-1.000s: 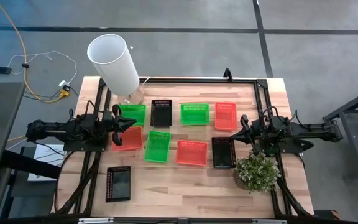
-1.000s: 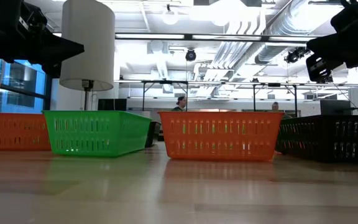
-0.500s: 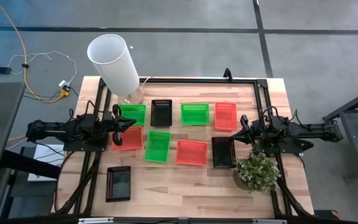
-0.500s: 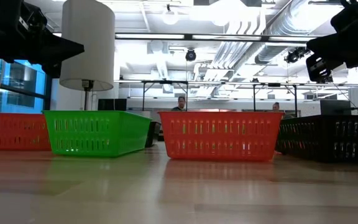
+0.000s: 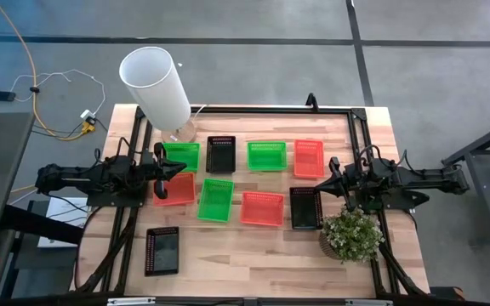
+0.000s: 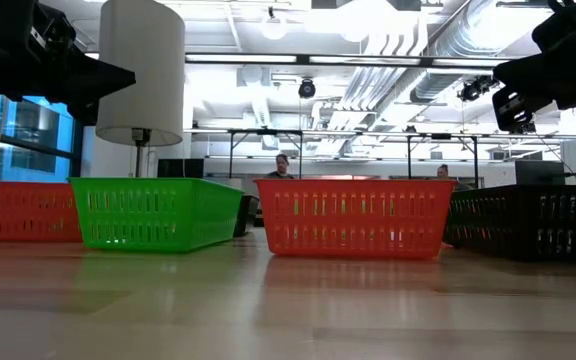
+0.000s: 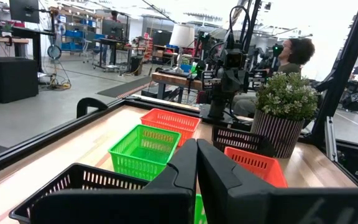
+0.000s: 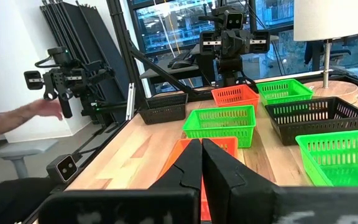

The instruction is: Stack baskets by color

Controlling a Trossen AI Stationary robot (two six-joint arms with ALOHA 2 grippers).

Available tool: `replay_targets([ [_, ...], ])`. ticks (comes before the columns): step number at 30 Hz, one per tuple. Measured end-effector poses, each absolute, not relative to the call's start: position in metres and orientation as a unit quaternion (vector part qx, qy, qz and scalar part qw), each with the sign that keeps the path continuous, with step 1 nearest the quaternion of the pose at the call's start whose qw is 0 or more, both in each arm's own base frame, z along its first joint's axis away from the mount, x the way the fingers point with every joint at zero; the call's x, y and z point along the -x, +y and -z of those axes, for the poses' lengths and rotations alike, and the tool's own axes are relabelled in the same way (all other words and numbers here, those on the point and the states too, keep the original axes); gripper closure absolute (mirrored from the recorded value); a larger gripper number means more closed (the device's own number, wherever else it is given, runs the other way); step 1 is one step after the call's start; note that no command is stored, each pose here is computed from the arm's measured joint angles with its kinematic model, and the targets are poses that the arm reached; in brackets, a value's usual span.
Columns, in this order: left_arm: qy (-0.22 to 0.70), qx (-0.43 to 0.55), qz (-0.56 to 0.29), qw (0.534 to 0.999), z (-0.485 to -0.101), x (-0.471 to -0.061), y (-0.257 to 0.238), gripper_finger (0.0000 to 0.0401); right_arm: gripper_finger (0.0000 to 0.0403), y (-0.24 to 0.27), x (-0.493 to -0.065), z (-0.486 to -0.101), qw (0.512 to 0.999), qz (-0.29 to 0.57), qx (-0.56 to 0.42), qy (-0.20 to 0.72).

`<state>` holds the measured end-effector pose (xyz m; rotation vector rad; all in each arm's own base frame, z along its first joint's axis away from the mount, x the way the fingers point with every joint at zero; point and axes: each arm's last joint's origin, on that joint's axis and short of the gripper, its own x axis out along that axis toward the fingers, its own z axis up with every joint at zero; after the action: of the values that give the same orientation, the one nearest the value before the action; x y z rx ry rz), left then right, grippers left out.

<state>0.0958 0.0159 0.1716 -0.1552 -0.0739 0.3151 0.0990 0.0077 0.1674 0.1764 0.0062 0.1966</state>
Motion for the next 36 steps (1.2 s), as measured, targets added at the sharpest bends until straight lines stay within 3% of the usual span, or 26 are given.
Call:
replay_targets([
  [28, -0.037, 0.077, -0.157, 0.984, -0.1715, -0.0958, 0.0159, 0.0401, 0.0403, 0.0077, -0.099, -0.1674, 0.991, -0.097, -0.088, 0.003],
  [36, -0.036, 0.077, -0.157, 0.984, -0.1715, -0.0959, 0.0159, 0.0401, 0.0403, 0.0041, -0.0995, -0.1694, 0.995, -0.037, -0.087, -0.013],
])
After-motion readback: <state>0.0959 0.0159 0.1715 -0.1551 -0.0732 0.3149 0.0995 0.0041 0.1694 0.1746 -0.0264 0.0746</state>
